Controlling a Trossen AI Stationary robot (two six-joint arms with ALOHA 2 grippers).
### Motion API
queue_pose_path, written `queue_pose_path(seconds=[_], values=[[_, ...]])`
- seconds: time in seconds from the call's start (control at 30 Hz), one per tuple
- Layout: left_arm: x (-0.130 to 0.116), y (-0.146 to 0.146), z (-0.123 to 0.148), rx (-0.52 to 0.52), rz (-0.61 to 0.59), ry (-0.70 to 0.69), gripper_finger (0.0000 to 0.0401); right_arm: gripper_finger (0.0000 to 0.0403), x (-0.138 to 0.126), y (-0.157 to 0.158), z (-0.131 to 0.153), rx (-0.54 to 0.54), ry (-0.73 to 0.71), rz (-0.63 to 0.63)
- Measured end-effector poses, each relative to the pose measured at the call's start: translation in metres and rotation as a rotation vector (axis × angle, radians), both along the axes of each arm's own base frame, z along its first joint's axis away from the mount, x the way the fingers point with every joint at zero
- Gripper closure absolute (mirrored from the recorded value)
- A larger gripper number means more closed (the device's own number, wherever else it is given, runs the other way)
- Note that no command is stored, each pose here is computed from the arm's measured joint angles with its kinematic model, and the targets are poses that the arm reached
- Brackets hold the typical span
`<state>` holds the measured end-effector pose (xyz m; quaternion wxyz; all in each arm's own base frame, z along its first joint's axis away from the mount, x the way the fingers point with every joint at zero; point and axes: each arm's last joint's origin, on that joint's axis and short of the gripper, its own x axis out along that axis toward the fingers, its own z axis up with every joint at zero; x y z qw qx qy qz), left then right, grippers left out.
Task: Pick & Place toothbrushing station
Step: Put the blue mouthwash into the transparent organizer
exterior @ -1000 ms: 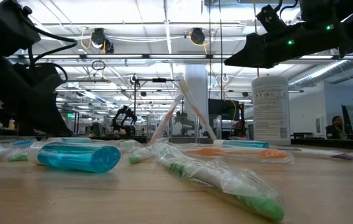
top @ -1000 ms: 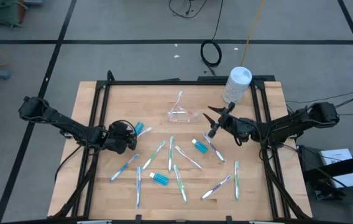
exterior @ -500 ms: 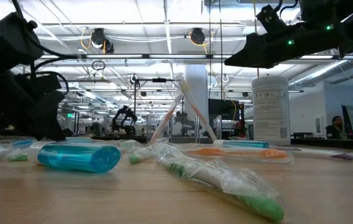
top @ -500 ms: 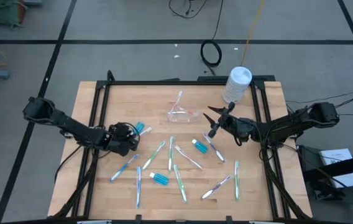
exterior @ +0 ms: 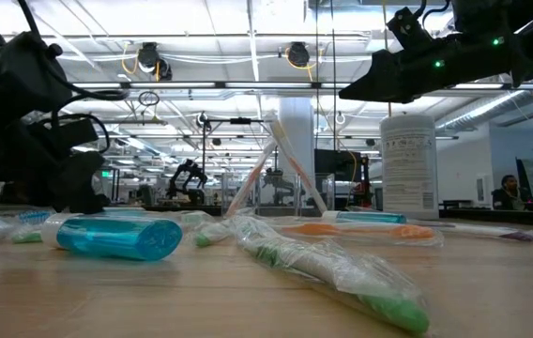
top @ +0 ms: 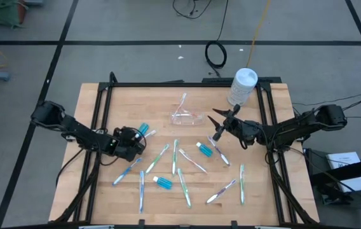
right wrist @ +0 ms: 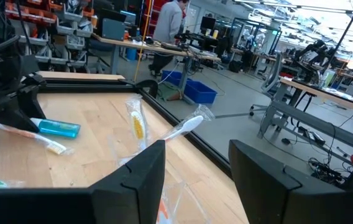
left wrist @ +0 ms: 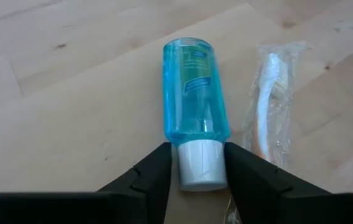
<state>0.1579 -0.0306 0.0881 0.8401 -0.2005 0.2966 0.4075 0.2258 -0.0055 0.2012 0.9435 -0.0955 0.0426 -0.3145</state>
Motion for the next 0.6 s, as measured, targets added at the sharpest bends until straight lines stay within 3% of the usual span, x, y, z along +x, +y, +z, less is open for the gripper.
queue_pose_path(seconds=[0.17,0.4,0.6], values=[[0.0004,0.0,0.0002,0.002,-0.003,-0.001,0.0255,0.0234,0.0,0.0,-0.0001,0.0,0.001,0.0],[0.0007,-0.0001,0.0004,0.004,-0.005,-0.003,0.0314,0.0234,0.0,0.0,-0.0001,0.0,0.001,0.0],[0.0072,-0.0018,0.0042,0.018,-0.039,-0.033,0.0298,0.0234,0.0,0.0,-0.0001,0.0,0.0,0.0]])
